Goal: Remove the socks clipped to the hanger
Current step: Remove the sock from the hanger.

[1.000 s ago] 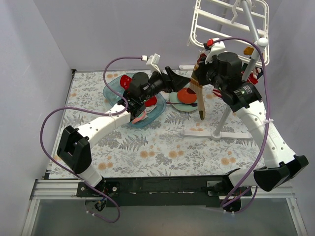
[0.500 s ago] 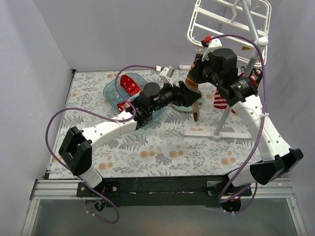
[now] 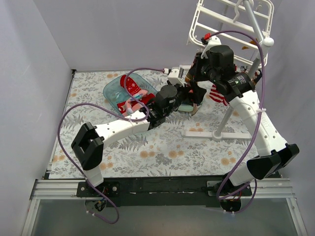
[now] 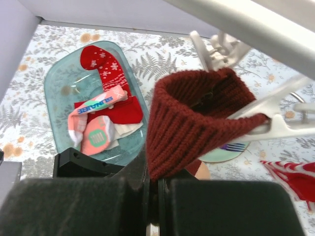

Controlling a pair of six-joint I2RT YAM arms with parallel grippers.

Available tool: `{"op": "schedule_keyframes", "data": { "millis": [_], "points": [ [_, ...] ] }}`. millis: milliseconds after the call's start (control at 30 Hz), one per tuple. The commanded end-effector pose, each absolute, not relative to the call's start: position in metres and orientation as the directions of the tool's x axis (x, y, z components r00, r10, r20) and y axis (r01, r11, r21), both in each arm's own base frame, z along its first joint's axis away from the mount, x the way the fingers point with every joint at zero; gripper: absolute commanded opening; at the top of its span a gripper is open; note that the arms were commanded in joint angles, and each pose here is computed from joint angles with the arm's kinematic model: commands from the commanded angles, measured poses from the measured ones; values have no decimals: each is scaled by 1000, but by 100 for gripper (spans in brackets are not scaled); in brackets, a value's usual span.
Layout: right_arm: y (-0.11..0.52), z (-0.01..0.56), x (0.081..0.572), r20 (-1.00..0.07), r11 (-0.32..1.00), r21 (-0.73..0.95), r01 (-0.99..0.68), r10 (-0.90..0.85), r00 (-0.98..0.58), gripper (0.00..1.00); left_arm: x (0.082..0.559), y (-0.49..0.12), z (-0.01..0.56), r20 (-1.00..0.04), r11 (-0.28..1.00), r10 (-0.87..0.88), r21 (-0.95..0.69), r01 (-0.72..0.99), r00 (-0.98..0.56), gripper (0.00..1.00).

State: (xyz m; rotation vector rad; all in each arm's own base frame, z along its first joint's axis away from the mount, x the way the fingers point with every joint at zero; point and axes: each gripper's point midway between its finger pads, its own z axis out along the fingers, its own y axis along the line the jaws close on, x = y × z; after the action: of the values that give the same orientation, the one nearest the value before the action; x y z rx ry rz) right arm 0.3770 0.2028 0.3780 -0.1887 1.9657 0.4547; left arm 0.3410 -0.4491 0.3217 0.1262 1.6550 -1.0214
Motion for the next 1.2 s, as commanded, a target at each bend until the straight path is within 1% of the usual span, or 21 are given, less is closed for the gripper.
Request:
{"op": "schedule_keyframes", "data": {
  "millis": [0, 67, 133, 167, 267, 300, 400, 500, 533, 567, 600, 700, 767, 800, 867, 900, 967, 1000, 1067, 1100, 1167],
  "points": [
    [203, 392, 379, -905, 911, 265, -315, 123, -408, 1, 358, -440, 327, -854, 708, -433, -520, 478, -288, 82],
    [203, 392, 378, -906, 912, 265, -314, 124, -405, 1, 362, -436, 326, -862, 732, -436, -508, 454, -260, 76],
    [202, 389, 378, -906, 912, 263, -313, 122, -406, 1, 361, -436, 328, -867, 735, -437, -497, 461, -239, 65],
    [201, 391, 377, -908, 913, 263, -312, 125, -400, 1, 360, -435, 325, -871, 739, -429, -491, 461, -240, 50],
    [197, 389, 375, -914, 916, 259, -306, 130, -385, 1, 352, -436, 326, -883, 728, -407, -469, 499, -236, 20],
    [197, 383, 375, -913, 917, 256, -305, 126, -388, 1, 350, -436, 329, -886, 721, -406, -461, 517, -224, 14],
    [193, 381, 373, -919, 921, 249, -301, 126, -373, 1, 337, -437, 334, -887, 678, -408, -454, 579, -217, 3],
    [188, 376, 370, -931, 928, 225, -299, 113, -348, 1, 326, -437, 337, -888, 642, -402, -448, 622, -225, 0],
    [185, 376, 368, -937, 927, 221, -302, 117, -329, 4, 324, -438, 335, -888, 636, -395, -449, 627, -235, 0],
    [185, 377, 366, -941, 927, 219, -306, 117, -319, 8, 321, -440, 337, -887, 625, -392, -451, 638, -243, 0],
    [184, 376, 365, -943, 926, 213, -312, 112, -312, 17, 316, -444, 336, -888, 602, -383, -450, 659, -256, 0],
    [178, 376, 361, -956, 930, 194, -314, 106, -275, 34, 306, -450, 341, -883, 552, -371, -459, 696, -288, 0],
    [174, 376, 357, -963, 932, 182, -314, 104, -250, 43, 303, -452, 344, -876, 530, -370, -472, 704, -309, 0],
    [172, 376, 355, -965, 932, 179, -314, 104, -240, 50, 302, -453, 342, -874, 522, -362, -479, 706, -325, 0],
    [166, 377, 350, -972, 937, 169, -306, 107, -209, 55, 296, -456, 344, -862, 482, -355, -501, 719, -363, 0],
    [163, 375, 348, -974, 940, 162, -301, 103, -202, 61, 299, -454, 343, -860, 481, -351, -506, 716, -372, 0],
    [155, 374, 341, -978, 945, 152, -289, 103, -180, 65, 298, -454, 343, -856, 471, -347, -513, 718, -384, 0],
    [153, 376, 339, -980, 946, 153, -285, 109, -164, 69, 294, -456, 343, -855, 452, -334, -514, 729, -396, 0],
    [146, 384, 331, -983, 947, 161, -278, 129, -129, 73, 292, -457, 342, -852, 441, -325, -520, 732, -410, 0],
    [143, 384, 329, -983, 948, 168, -271, 141, -118, 85, 292, -457, 341, -846, 434, -324, -530, 728, -423, 0],
    [135, 393, 322, -982, 950, 185, -250, 166, -93, 88, 292, -458, 338, -841, 425, -316, -539, 727, -439, 0]
  ]
}}
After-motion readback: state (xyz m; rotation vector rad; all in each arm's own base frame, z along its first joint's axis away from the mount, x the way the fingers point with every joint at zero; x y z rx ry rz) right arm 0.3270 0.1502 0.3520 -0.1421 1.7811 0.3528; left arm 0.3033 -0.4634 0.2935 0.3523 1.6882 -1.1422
